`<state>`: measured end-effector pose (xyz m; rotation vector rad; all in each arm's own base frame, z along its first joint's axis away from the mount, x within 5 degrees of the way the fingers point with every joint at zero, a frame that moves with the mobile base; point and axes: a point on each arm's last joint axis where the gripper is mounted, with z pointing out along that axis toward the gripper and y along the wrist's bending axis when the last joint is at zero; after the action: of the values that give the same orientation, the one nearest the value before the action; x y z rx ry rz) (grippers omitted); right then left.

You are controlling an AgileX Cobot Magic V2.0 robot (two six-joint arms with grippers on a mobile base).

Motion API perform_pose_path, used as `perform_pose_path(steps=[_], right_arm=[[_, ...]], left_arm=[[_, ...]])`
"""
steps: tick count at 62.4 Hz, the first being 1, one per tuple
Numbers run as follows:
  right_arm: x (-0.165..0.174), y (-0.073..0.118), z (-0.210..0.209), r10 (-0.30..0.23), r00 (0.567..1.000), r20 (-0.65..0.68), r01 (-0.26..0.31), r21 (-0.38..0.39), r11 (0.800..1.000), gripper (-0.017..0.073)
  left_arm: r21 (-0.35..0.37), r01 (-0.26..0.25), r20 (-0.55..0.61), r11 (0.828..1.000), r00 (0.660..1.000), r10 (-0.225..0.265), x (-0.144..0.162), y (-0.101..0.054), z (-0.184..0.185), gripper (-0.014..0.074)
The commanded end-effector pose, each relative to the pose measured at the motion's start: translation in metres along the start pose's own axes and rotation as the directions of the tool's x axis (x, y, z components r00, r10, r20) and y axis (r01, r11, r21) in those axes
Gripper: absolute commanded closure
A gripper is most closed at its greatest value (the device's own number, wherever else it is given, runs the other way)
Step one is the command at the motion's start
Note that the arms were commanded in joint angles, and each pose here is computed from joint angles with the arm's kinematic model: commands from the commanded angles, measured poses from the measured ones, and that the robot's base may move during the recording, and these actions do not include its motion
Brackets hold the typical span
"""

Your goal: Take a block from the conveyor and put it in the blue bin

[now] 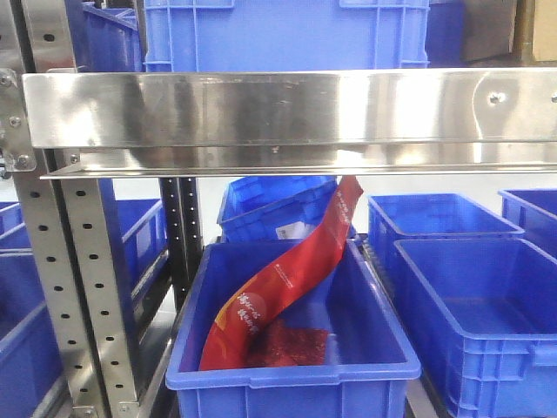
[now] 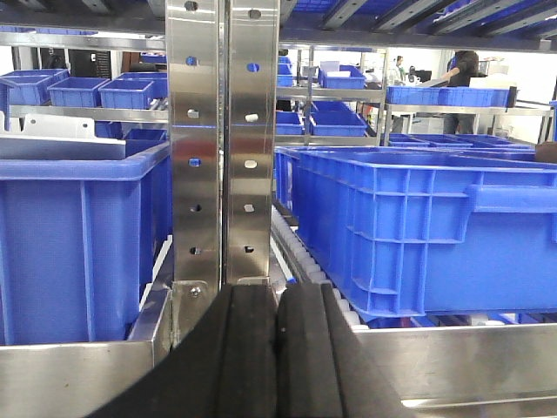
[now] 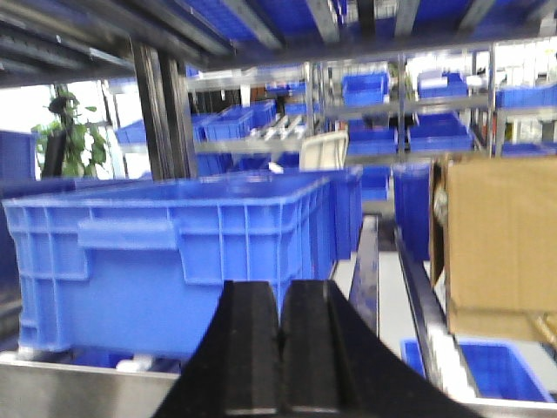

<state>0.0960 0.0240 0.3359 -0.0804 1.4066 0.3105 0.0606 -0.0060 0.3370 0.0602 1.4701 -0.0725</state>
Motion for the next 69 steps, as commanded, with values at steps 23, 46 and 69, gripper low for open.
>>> perform_pose_path(steps=[23,46,69], right_arm=[[-0.002,0.000,-0.004,0.001,1.000,0.017,-0.001,-0.002,1.000,0.0721],[0.011,-0.002,-0.012,0.000,1.000,-0.005,0.000,0.001,1.000,0.0721],[0.079,-0.021,-0.059,-0.029,0.999,-0.016,0.031,0.197,0.980,0.0721]], left_arm=[[-0.005,0.011,0.022,1.000,1.000,-0.011,-0.001,0.000,-0.001,0.0704],[-0.005,0.011,0.022,1.000,1.000,-0.011,-0.001,0.000,-0.001,0.0704],[-0.005,0.011,0.022,1.000,1.000,-0.011,-0.001,0.000,-0.001,0.0704]])
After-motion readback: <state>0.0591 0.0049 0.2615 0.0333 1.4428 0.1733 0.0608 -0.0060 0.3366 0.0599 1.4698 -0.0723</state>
